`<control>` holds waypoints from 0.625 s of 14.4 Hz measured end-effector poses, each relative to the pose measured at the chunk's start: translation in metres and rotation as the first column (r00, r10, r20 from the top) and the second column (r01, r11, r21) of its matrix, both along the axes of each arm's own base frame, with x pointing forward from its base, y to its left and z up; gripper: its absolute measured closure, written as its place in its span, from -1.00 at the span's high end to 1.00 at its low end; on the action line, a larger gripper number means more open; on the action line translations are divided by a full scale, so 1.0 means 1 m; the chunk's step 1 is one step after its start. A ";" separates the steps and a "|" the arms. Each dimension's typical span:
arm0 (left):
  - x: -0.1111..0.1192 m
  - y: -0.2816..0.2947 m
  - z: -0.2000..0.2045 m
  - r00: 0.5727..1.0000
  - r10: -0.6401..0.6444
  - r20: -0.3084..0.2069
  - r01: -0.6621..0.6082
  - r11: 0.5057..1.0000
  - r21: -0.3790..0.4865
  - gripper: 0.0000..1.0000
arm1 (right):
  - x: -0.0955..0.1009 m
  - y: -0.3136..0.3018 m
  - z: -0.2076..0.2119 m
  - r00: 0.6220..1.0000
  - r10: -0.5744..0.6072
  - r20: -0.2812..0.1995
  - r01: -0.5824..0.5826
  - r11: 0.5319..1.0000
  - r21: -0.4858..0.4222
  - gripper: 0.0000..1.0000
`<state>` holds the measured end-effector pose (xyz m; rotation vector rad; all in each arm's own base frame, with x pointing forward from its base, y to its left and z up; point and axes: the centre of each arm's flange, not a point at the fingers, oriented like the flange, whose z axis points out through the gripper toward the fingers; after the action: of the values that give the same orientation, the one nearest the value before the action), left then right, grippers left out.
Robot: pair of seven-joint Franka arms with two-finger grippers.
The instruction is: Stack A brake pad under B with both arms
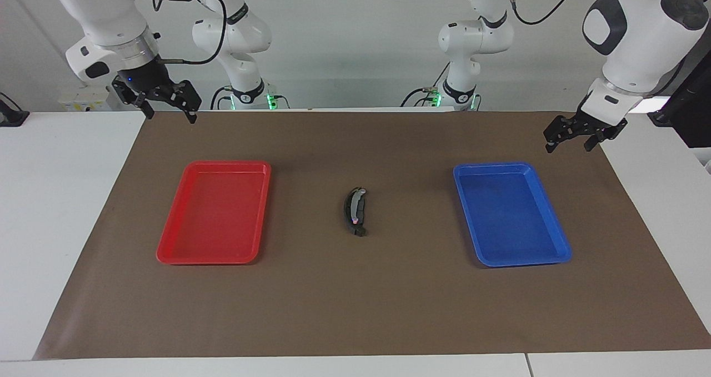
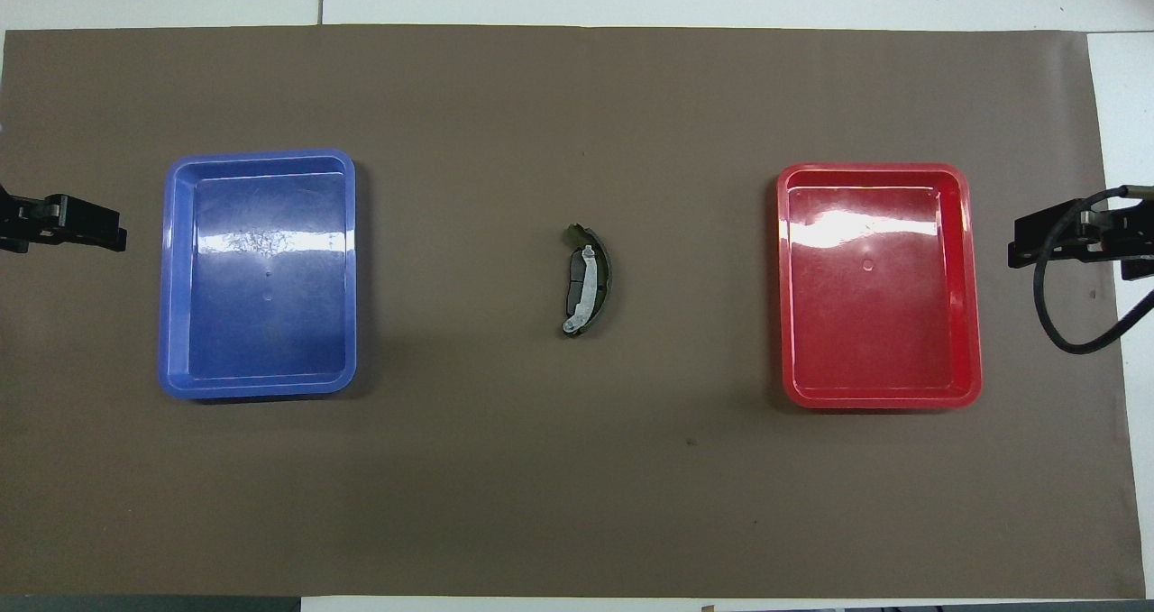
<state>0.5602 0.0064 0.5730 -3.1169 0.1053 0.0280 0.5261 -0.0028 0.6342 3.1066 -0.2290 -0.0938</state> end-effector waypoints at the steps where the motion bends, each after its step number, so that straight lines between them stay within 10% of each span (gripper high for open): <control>1: 0.000 0.000 0.000 1.000 0.000 0.000 0.000 1.000 0.000 0.98 | 0.000 0.000 0.000 1.000 0.000 0.000 0.000 1.000 0.000 1.00; 9: 0.000 -0.007 0.001 1.000 -0.012 0.006 0.012 1.000 0.000 0.98 | 0.000 0.000 0.000 1.000 0.000 0.000 0.000 1.000 0.000 1.00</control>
<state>0.5605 -0.0005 0.5743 -3.1160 0.1244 0.0191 0.5261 -0.0027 0.6342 3.1066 -0.2287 -0.0940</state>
